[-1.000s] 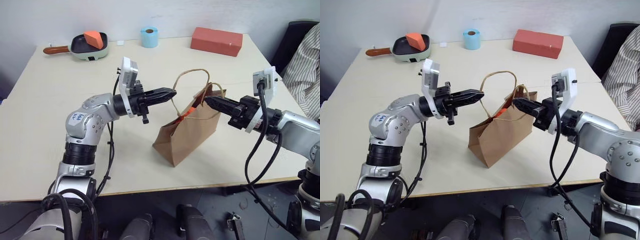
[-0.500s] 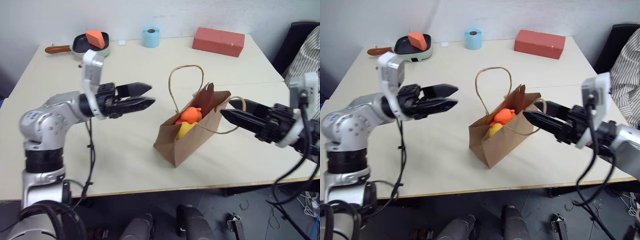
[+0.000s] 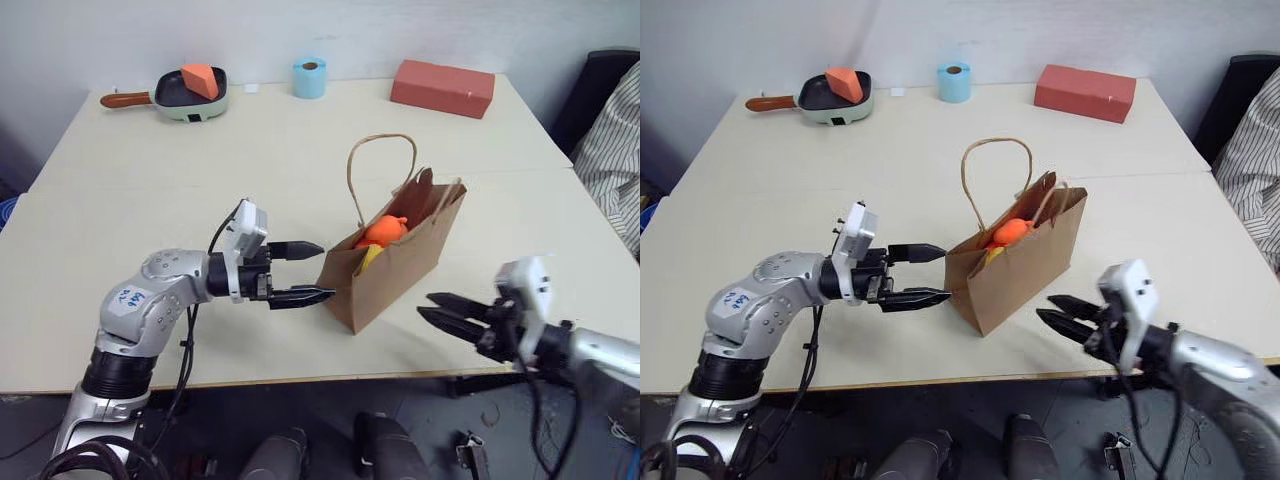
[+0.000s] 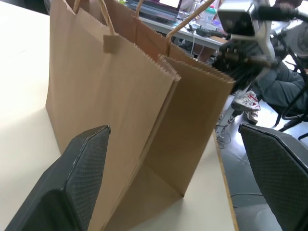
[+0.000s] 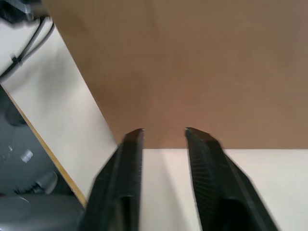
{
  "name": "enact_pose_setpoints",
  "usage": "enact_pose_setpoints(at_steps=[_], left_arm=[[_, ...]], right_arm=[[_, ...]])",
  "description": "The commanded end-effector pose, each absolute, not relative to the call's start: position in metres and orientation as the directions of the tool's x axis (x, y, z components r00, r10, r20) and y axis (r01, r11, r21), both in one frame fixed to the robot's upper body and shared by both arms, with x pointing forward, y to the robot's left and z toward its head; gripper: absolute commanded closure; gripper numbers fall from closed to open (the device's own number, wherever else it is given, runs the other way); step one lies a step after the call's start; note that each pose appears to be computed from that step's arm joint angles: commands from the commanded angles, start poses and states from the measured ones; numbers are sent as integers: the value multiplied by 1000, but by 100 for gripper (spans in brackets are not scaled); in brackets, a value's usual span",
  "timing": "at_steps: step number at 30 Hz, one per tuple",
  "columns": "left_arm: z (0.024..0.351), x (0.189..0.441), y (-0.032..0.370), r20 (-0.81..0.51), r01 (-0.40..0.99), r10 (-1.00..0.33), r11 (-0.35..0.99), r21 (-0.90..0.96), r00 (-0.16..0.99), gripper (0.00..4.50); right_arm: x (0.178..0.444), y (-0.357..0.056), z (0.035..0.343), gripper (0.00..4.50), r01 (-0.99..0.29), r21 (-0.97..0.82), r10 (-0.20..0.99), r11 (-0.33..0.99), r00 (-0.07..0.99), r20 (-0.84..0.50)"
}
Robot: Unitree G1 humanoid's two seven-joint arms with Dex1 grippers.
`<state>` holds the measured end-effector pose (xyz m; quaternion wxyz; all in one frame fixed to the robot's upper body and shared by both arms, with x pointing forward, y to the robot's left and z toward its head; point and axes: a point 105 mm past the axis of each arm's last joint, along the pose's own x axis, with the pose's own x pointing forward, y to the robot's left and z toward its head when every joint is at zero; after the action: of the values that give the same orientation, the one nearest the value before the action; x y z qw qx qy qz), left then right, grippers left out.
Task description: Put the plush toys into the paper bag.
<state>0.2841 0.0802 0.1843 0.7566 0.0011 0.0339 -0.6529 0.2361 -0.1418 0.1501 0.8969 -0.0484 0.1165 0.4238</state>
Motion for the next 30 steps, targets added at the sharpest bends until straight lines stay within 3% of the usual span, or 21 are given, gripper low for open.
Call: enact_pose_setpoints(at_steps=[1,7,12,16,19,25,29,30], left_arm=[[191,282,74,-34,994,-993,112,-4,112,0],[186,283,60,-45,995,-994,101,-8,101,0],[175,317,50,-68,960,-958,278,30,279,0],[171,332,39,-44,946,-946,321,34,322,0],[164,330,33,-53,959,-958,282,27,283,57],[167,340,38,-39,958,-957,286,32,287,244],[181,335,47,-2,984,-985,174,26,174,370],[185,334,51,2,990,-991,134,35,134,402]], right_arm=[[253,-120,158,447,-773,-101,752,627,634,-181],[289,-99,153,447,-724,-138,710,676,690,-141],[287,-96,150,447,-728,-133,714,673,686,-144],[280,-99,152,447,-732,-121,719,671,682,-136],[272,-105,155,450,-732,-125,720,669,681,-132],[248,-134,177,450,-701,-199,700,685,709,-85],[224,-166,195,450,-690,-194,693,697,718,-64],[214,-173,199,432,-707,-187,708,682,702,-72]])
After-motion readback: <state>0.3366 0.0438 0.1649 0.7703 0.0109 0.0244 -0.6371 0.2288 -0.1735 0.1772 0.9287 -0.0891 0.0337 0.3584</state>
